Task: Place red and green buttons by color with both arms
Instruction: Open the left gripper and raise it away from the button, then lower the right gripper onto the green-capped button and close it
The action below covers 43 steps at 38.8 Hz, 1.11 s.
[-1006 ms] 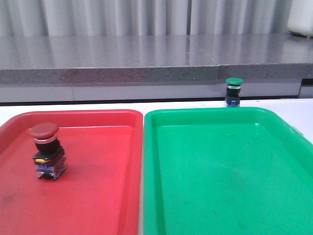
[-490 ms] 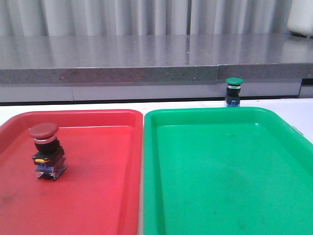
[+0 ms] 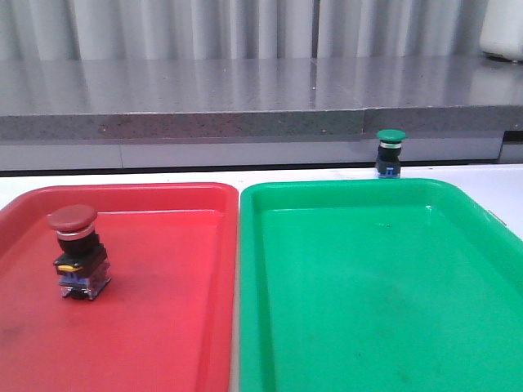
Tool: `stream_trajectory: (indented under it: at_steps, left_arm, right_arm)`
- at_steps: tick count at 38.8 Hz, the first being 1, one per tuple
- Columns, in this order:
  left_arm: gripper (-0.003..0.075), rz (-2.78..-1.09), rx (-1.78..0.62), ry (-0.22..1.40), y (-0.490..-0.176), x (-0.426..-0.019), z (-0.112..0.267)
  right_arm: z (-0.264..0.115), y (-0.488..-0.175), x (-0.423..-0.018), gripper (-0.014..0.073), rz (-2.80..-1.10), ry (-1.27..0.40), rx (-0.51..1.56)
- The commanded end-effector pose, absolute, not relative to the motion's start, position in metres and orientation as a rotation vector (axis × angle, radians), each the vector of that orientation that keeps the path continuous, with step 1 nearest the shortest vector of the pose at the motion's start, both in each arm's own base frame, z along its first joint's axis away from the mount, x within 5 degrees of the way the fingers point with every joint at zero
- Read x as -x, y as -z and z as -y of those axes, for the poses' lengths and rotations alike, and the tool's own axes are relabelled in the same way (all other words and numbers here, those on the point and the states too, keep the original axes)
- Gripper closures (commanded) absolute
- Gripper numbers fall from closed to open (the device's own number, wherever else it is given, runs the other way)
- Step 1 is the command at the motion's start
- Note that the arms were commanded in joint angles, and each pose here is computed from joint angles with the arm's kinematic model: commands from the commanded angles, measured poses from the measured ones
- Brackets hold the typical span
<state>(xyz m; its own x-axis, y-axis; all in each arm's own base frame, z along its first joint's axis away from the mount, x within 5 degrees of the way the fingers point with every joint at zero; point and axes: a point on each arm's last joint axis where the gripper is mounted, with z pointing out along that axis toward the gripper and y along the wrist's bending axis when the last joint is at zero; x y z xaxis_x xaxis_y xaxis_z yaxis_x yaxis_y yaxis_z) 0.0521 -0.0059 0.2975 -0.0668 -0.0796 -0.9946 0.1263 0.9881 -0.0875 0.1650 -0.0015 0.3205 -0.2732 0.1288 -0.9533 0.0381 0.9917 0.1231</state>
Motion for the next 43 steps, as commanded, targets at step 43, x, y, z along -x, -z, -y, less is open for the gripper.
stream_trajectory:
  at_steps: [43]
  left_arm:
    - [0.0740, -1.527, -0.030, 0.193, -0.313, -0.052, 0.007]
  right_arm:
    - [-0.067, -0.249, -0.457, -0.0028, -2.196, -0.148, 0.059]
